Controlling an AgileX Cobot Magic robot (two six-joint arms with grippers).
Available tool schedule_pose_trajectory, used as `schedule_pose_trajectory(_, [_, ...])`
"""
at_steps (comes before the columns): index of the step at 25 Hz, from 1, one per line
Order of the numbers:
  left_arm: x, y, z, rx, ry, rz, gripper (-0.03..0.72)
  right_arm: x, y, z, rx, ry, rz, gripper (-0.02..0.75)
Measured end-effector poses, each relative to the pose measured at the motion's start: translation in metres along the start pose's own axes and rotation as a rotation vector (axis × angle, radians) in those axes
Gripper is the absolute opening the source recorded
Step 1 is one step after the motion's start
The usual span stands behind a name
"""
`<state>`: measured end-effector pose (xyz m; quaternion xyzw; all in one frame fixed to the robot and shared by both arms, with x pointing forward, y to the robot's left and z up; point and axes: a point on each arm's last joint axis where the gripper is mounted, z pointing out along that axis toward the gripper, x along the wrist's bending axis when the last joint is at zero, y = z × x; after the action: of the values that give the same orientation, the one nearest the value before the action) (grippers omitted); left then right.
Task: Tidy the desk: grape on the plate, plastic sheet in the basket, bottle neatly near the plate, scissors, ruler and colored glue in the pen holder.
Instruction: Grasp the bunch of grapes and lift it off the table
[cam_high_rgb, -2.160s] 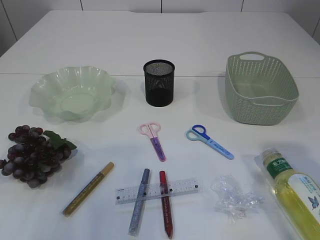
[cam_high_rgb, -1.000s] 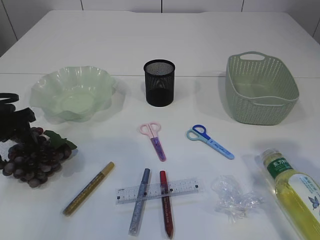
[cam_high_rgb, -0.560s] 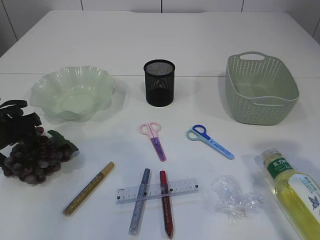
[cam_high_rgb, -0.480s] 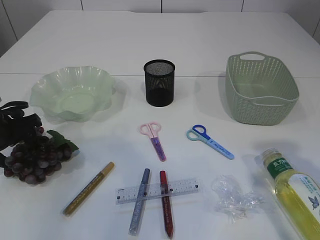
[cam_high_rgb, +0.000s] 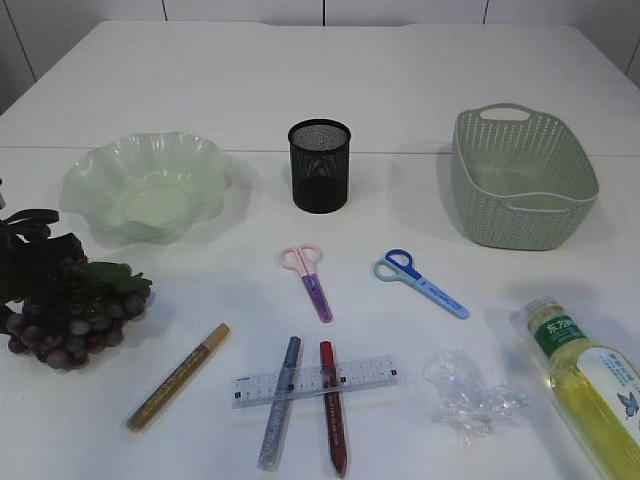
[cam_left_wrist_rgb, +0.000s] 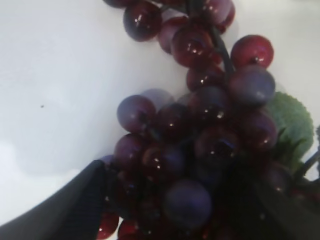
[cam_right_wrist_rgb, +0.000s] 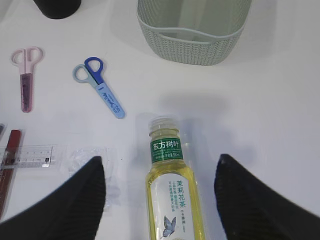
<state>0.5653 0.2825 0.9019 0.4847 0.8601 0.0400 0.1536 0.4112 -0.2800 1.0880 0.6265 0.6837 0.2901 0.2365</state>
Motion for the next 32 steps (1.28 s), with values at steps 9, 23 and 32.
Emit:
schedule_pose_trajectory(9, [0.002, -0.001, 0.002, 0.015, 0.017, 0.017, 0.202, 0.000, 0.000, 0.000, 0.005, 0.000, -0.002, 0.531])
schedule_pose_trajectory(23, [0.000, -0.001, -0.014, -0.006, 0.004, 0.027, 0.076, 0.000, -0.001, 0.000, 0.016, 0.005, 0.003, 0.531])
schedule_pose_trajectory(32, [0.004, -0.001, -0.052, -0.049, 0.047, 0.145, 0.071, 0.001, -0.004, 0.000, 0.039, 0.006, 0.004, 0.531])
